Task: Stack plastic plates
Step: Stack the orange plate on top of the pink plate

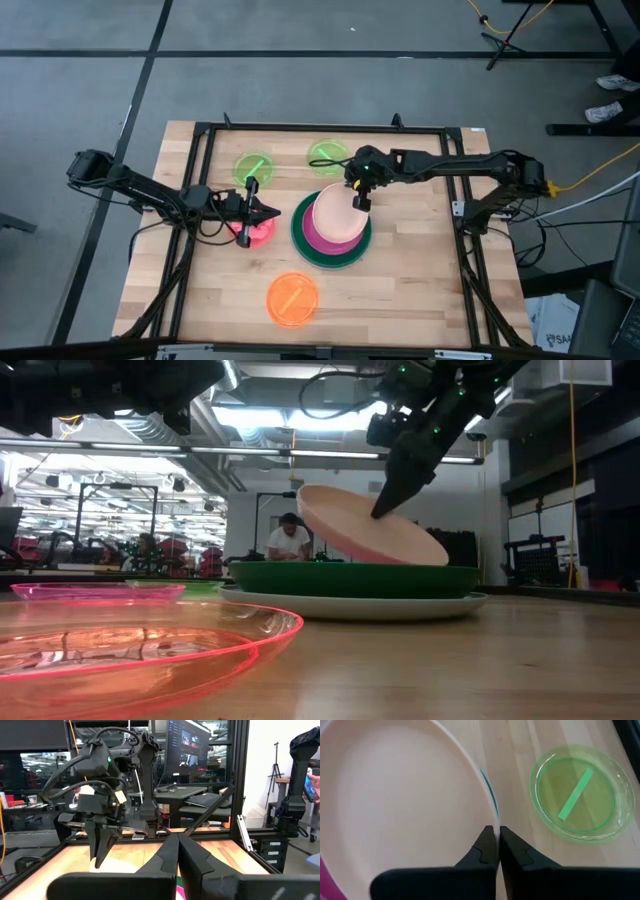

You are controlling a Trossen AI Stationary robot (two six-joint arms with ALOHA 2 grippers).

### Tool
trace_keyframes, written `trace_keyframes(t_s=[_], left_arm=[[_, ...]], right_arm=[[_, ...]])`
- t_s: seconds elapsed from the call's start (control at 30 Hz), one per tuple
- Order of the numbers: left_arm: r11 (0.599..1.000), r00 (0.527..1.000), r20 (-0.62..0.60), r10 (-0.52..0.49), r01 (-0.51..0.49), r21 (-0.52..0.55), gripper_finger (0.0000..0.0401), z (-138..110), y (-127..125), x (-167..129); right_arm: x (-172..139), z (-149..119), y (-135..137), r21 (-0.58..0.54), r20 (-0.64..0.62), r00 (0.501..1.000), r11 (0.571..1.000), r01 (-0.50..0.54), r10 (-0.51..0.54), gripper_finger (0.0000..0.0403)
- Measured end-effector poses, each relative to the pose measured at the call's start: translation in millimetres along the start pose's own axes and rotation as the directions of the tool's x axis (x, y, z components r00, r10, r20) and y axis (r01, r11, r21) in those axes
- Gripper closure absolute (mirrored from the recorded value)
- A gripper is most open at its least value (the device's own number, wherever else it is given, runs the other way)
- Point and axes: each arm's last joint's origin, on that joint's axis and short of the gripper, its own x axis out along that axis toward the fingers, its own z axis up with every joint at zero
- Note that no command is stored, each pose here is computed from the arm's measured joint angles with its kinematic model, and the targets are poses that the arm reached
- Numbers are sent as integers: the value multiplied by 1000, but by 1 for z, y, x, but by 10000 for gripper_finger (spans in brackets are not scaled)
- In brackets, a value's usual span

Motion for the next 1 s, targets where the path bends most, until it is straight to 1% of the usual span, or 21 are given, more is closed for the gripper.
trace_keyframes(t_s=[0.3, 0.43, 0.6, 0.7, 1.0], left_arm=[[1000, 1000, -8, 0, 0, 1, 397, -1, 0, 0], [1000, 1000, -8, 0, 0, 1, 397, -1, 0, 0], [1000, 1000, -8, 0, 0, 1, 397, -1, 0, 0], [1000, 1000, -8, 0, 0, 1, 397, -1, 0, 0], [1000, 1000, -7, 0, 0, 1, 397, -1, 0, 0]], right_arm=[[4, 2, 0, 1, 16, 1000, 1000, 2, -2, 403], [17, 2, 0, 21, 26, 1000, 1000, -15, 15, 403], [34, -2, 1, 19, -12, 999, 999, -42, 42, 403], [36, -3, 1, 9, -10, 998, 998, -64, 64, 403], [37, -2, 1, 8, -4, 998, 998, -64, 64, 403]])
